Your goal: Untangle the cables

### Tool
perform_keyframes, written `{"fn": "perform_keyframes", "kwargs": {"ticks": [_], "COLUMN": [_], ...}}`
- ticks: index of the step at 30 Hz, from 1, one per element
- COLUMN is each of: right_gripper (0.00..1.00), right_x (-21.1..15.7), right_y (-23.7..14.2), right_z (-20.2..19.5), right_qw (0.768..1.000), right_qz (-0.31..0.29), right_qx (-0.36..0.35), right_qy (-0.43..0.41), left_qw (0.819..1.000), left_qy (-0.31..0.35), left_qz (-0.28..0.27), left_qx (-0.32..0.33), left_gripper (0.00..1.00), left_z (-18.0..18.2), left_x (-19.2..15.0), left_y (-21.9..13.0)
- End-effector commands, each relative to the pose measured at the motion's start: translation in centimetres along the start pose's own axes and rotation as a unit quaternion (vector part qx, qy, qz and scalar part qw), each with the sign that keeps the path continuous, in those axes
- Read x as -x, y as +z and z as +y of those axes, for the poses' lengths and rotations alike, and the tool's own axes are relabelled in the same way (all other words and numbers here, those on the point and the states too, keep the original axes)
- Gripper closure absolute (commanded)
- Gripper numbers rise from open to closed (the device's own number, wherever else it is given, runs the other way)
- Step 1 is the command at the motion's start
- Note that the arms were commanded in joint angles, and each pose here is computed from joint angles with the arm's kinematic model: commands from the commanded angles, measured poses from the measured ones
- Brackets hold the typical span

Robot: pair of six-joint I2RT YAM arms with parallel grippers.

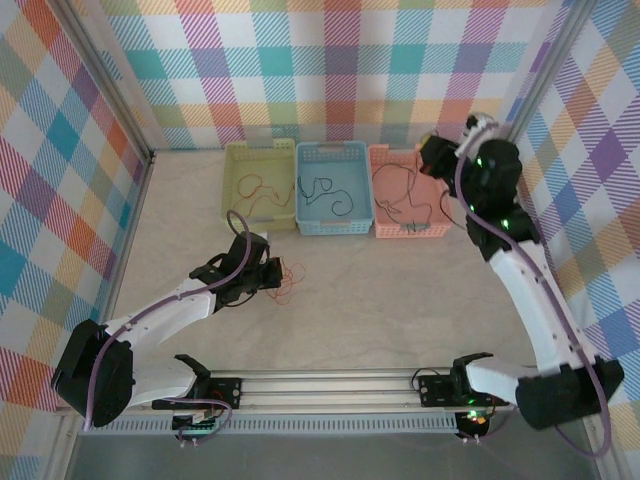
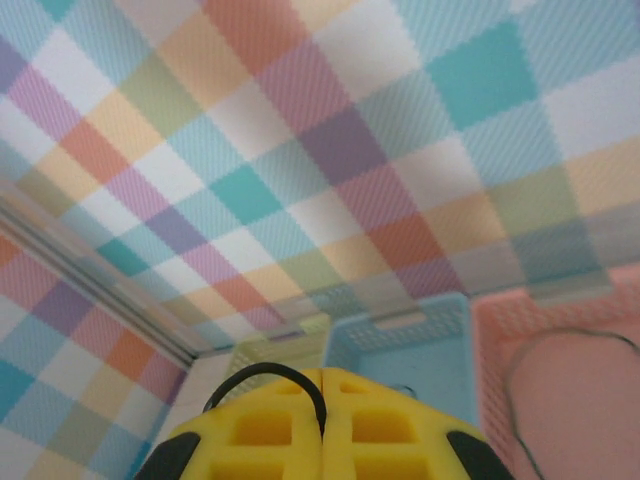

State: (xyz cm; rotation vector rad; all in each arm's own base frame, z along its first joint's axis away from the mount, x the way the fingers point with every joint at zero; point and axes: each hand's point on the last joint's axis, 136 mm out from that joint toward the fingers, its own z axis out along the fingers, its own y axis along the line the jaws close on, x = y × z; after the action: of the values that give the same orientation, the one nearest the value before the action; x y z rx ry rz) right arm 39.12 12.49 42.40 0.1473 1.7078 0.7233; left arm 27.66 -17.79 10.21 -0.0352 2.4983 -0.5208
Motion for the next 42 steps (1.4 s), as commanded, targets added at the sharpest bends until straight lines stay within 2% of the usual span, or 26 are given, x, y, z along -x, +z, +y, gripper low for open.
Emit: {"fn": "perform_keyframes", "kwargs": {"ticks": [1,8,12,15,24,26,28,31,33,38,42], "right_gripper": [1.0,1.0,1.0,1.0,1.0,0.88,0.7,0.57,0.5,0.44,0.44], "right_x": [1.1,0.3,-1.9,-4.2,-10.8,-12.7,-15.8,-18.4,-18.8,-17.7,-19.2], "right_y": [2.9,10.3,14.0,17.0,24.5,25.6,26.5,26.4,25.7,20.9,14.3], "right_z": [2.8,4.9,5.8,5.1,0.7,-0.2,-1.7,-2.3,-2.4,-1.0,1.8], "right_qw": [0.999,0.993,0.989,0.988,0.988,0.985,0.98,0.971,0.97,0.973,0.966], "right_qz": [0.01,0.037,0.058,0.096,0.136,0.159,0.195,0.232,0.236,0.207,0.183], "right_qx": [0.048,0.109,0.13,0.119,0.072,0.053,0.026,0.019,0.017,0.052,0.145], "right_qy": [-0.024,-0.02,-0.04,-0.035,-0.024,-0.031,-0.034,-0.052,-0.063,-0.085,-0.113], "left_qw": [1.0,1.0,1.0,1.0,1.0,1.0,1.0,1.0,1.0,0.999,0.995], "left_qy": [0.003,0.005,0.005,0.005,0.008,0.007,0.007,0.007,0.007,0.008,0.004], "left_qz": [-0.001,0.002,0.001,0.002,0.006,0.004,0.001,0.003,0.004,0.002,-0.018], "left_qx": [0.003,0.002,0.001,0.001,-0.002,0.0,-0.002,-0.003,-0.006,-0.042,-0.097], "left_gripper": [1.0,1.0,1.0,1.0,1.0,1.0,1.0,1.0,1.0,1.0,1.0], "left_z": [0.0,-0.1,-0.1,-0.1,-0.2,-0.2,-0.2,-0.2,-0.4,-1.6,-3.4], "left_x": [0.0,0.0,-0.1,-0.1,-0.2,-0.1,0.0,-0.1,-0.1,-0.1,0.3], "left_y": [0.1,0.3,0.3,0.4,0.5,0.4,0.4,0.4,0.4,0.0,-1.3]}}
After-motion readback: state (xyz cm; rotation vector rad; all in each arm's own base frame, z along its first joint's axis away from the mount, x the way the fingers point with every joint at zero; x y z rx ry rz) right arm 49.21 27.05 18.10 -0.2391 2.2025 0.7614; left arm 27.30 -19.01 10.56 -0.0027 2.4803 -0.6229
